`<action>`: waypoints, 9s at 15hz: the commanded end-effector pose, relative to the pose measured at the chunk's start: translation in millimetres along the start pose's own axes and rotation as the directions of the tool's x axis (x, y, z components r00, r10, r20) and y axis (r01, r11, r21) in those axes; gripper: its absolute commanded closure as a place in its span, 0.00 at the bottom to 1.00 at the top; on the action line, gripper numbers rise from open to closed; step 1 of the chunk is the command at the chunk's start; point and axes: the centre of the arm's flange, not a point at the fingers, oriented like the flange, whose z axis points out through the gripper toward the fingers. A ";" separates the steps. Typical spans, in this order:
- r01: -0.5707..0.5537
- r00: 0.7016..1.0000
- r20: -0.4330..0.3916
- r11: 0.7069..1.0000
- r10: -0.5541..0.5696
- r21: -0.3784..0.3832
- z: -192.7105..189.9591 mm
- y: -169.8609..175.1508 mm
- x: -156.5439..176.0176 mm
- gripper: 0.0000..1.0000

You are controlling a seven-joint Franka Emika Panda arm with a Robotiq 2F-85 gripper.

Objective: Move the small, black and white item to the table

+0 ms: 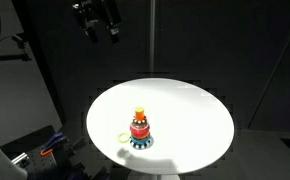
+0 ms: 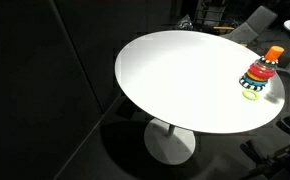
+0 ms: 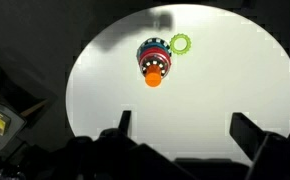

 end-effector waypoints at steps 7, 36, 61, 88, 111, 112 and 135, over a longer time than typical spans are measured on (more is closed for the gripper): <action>-0.019 1.000 0.006 1.000 0.019 0.001 2.6 0.1 8.7 0.00; -0.303 0.941 0.152 0.953 0.301 -0.011 199.0 7.4 67.9 0.00; -0.369 0.923 0.112 0.929 0.368 -0.009 273.7 16.1 43.4 0.00; -0.385 0.922 0.029 0.923 0.385 -0.017 341.0 3.8 28.6 0.00; -0.373 0.928 -0.009 0.928 0.373 -0.014 336.9 -0.5 34.3 0.50; -0.373 0.928 -0.010 0.928 0.373 -0.013 334.2 -0.2 34.1 0.49; -0.275 0.961 0.054 0.961 0.272 0.039 257.1 -40.3 41.3 0.59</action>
